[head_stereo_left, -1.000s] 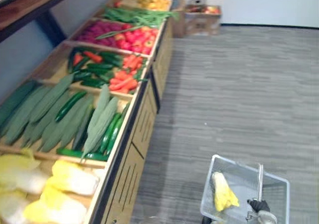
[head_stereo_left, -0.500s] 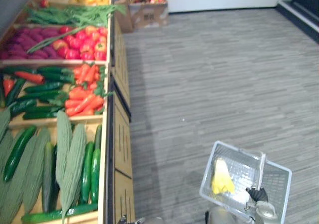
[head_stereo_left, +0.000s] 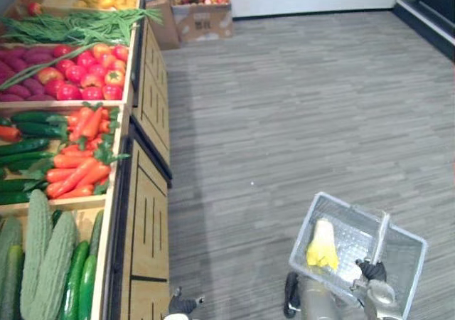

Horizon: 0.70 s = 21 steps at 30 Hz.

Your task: Pick vegetable in the basket

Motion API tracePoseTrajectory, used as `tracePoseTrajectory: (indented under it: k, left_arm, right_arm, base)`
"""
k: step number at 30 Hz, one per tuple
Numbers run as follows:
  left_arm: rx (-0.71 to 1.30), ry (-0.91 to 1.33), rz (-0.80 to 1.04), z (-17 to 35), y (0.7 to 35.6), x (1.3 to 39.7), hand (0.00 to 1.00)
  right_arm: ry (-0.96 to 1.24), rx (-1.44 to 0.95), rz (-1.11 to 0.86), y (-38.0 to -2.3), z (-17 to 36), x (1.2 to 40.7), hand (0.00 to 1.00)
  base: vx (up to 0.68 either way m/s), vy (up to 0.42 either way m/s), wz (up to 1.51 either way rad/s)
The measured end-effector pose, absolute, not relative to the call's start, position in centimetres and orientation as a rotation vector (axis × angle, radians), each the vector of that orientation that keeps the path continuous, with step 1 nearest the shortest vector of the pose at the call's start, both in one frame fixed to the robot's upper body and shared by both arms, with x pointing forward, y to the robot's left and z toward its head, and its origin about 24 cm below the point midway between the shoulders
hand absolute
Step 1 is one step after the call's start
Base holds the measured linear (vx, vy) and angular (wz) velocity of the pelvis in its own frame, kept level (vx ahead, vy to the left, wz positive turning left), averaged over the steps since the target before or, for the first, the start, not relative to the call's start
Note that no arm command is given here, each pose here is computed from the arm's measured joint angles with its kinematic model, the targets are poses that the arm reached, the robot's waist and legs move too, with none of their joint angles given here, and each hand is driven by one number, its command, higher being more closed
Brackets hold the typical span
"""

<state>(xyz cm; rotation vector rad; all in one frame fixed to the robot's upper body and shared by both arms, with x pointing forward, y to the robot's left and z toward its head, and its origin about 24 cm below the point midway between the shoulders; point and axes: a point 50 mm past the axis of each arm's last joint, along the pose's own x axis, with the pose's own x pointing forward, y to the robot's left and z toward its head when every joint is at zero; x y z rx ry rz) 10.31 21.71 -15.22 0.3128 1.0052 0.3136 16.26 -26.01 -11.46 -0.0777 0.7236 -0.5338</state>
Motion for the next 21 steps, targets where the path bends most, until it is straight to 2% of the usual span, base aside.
tracePoseTrajectory:
  k: [12, 15, 21]
  left_arm:
    - [0.323, 1.029, 0.321, -15.4, 21.9, 9.3, 0.00]
    - [0.325, 1.018, 0.324, -15.4, 21.9, 9.5, 0.00]
    - [0.317, 1.040, 0.328, -15.6, 21.7, 8.9, 0.00]
  right_arm:
    - [0.861, -0.110, -0.558, -27.1, -12.9, 13.2, 1.00]
    - [0.903, -0.113, -0.570, -27.2, -13.4, 11.7, 1.00]
    - [0.913, -0.097, -0.563, -26.3, -13.6, 11.3, 1.00]
  base:
    - [0.29, -0.198, 0.21]
    - [0.28, -0.009, 0.32]
    - [0.23, 0.148, 0.02]
